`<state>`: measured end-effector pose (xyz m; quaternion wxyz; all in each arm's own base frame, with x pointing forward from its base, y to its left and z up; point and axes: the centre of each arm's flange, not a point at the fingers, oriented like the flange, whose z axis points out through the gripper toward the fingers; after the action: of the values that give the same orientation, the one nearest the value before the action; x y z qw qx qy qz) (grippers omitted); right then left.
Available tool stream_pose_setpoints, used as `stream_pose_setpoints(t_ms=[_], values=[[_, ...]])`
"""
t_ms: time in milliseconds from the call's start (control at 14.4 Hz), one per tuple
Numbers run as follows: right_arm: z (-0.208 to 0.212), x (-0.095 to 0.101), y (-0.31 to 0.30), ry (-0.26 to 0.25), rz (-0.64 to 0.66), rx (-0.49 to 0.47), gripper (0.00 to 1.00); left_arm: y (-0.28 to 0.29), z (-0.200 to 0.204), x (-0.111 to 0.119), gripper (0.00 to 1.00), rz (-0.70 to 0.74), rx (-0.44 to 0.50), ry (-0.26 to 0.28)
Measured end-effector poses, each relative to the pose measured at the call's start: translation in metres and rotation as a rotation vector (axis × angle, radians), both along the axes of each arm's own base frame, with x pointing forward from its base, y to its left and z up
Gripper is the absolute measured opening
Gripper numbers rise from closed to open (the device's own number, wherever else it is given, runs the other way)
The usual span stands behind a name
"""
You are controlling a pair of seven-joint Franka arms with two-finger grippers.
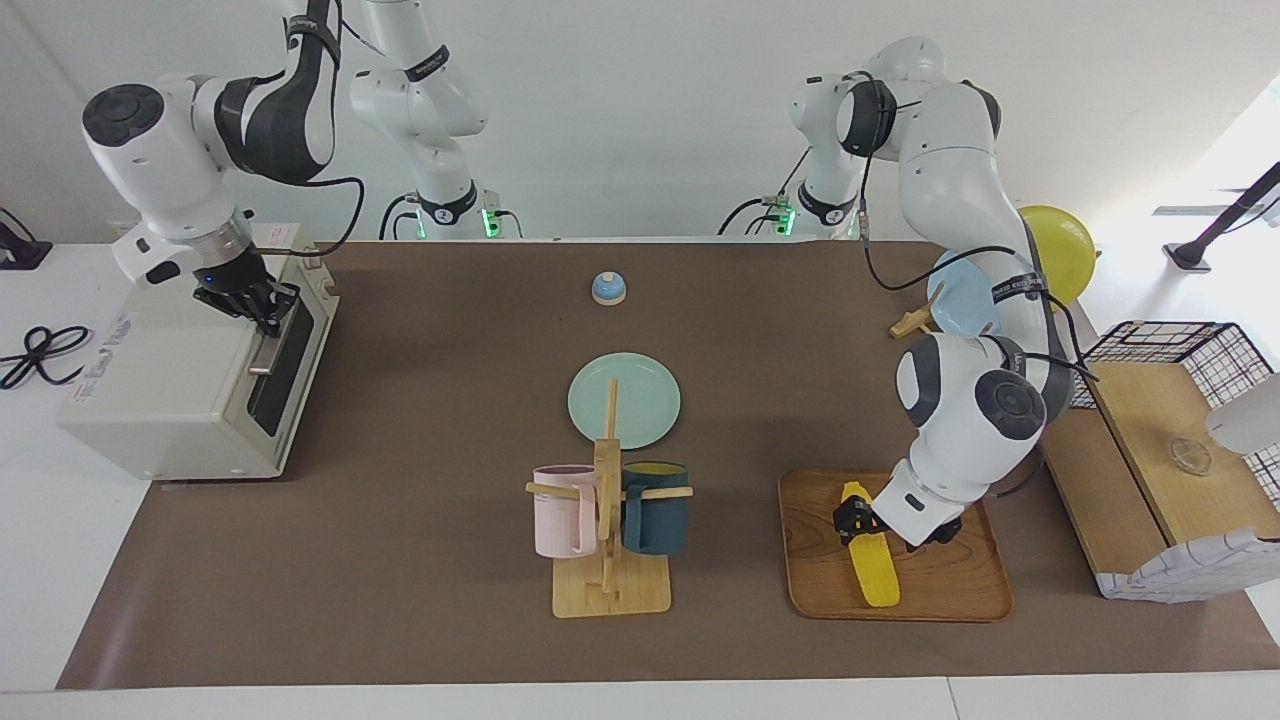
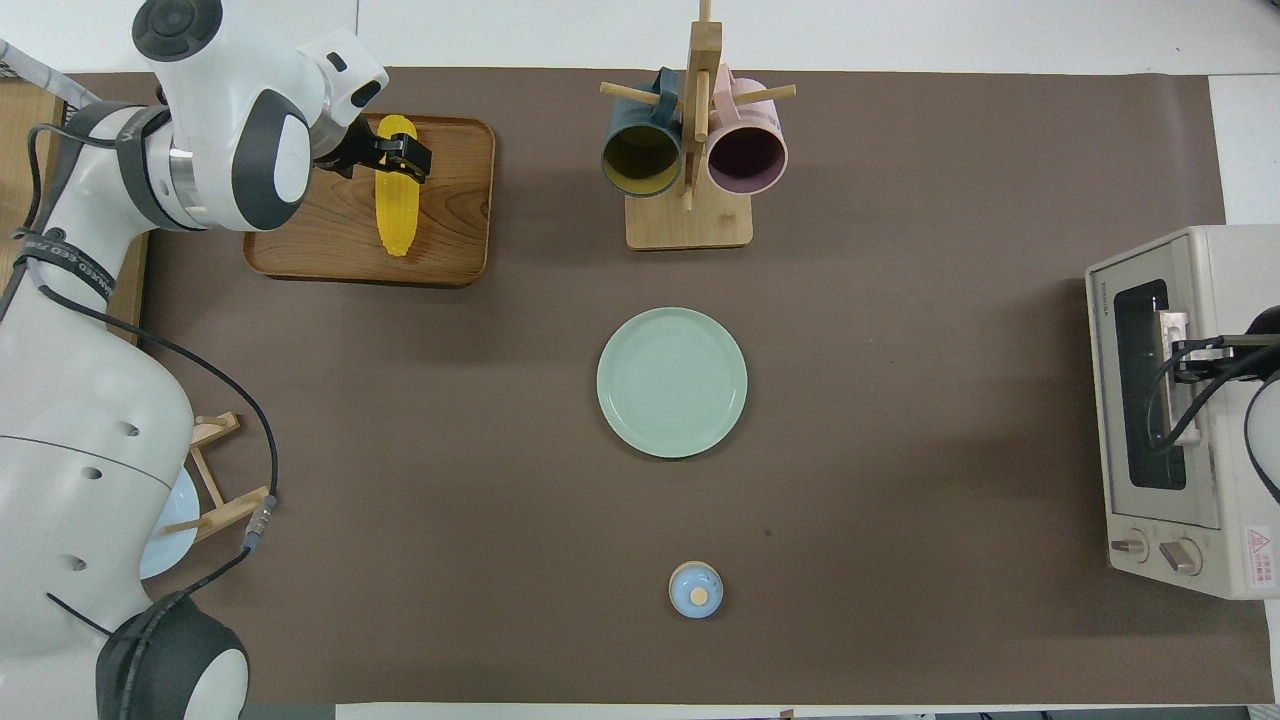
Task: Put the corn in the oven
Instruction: 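Grasp the yellow corn with the left gripper and lift it, then carry the corn toward the plate while the right gripper opens the oven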
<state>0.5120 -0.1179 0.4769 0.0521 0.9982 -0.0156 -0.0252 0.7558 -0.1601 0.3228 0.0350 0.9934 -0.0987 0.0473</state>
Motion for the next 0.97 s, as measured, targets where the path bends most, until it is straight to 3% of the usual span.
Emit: stream_pose_setpoints(t_ms=[277,346,554,762,970], values=[[-0.002,0.000,0.000,0.008,0.025,-0.007,0.01,-0.002,-0.008,0.002,0.99,-0.009,0.003,-0.023],[-0.002,0.000,0.000,0.008,0.026,-0.007,0.01,-0.004,-0.012,0.002,0.95,-0.010,0.001,-0.034],[-0.005,0.002,0.011,0.013,0.046,-0.005,0.01,-0.004,-0.018,0.001,0.56,-0.012,0.002,-0.028],[-0.014,0.005,0.040,0.016,0.071,0.005,0.01,-0.005,-0.005,-0.001,0.56,0.005,-0.031,-0.007],[-0.029,0.006,0.063,-0.003,0.085,0.043,0.01,-0.011,0.063,-0.018,0.56,0.067,-0.089,0.045]])
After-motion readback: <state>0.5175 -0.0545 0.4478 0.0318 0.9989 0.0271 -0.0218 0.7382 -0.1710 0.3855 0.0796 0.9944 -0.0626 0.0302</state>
